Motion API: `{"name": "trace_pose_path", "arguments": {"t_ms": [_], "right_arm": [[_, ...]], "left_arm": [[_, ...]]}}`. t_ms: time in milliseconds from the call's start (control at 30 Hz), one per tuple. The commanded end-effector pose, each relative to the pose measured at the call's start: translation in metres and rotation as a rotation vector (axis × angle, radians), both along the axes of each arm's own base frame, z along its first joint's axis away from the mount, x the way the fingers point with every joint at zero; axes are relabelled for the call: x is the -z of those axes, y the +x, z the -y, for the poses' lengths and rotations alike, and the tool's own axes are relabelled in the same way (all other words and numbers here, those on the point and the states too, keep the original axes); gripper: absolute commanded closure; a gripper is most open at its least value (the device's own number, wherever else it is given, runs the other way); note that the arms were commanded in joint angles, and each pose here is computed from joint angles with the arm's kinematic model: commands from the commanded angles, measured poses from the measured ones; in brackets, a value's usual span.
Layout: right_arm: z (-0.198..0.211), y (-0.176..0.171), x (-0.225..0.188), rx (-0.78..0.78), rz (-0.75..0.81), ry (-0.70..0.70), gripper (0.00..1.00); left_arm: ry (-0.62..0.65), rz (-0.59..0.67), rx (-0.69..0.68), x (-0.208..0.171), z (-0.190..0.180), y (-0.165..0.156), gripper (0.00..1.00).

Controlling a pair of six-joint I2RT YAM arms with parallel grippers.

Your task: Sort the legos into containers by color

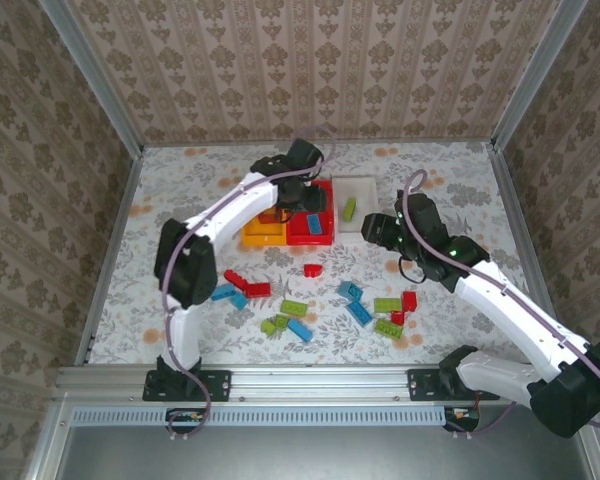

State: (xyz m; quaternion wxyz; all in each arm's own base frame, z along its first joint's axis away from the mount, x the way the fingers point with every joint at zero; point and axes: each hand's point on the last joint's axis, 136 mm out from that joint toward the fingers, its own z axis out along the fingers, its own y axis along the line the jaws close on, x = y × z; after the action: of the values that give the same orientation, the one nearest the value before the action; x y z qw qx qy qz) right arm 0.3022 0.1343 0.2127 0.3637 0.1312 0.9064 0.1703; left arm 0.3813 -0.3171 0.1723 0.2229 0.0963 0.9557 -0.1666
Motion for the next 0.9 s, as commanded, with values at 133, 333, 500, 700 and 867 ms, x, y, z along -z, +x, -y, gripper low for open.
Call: {"name": "trace_pose_path", "arguments": {"t_ms": [133, 333, 500, 700, 867], "right_arm": [[0.015, -0.031, 0.034, 0.120, -0.224, -0.042, 0.32], [-0.014, -0.030, 0.037, -0.037, -0.211, -0.056, 0.30], [-0.068, -0.033, 0.029, -0.287, -0.130, -0.002, 0.25], [-0.101, -0.035, 0.023, -0.466, -0.012, 0.002, 0.22], [-0.110, -0.042, 0.009, -0.609, 0.152, -0.016, 0.22]], "left_arm": [[-0.082, 0.106, 0.169, -0.042, -0.010, -0.053, 0.40], [-0.031, -0.004, 0.177, -0.007, -0.039, -0.097, 0.34], [-0.034, -0.157, 0.046, 0.031, -0.048, -0.116, 0.32], [-0.093, -0.391, -0.298, 0.059, -0.044, -0.118, 0.30], [-0.138, -0.595, -0.551, 0.077, -0.030, -0.122, 0.28]]}}
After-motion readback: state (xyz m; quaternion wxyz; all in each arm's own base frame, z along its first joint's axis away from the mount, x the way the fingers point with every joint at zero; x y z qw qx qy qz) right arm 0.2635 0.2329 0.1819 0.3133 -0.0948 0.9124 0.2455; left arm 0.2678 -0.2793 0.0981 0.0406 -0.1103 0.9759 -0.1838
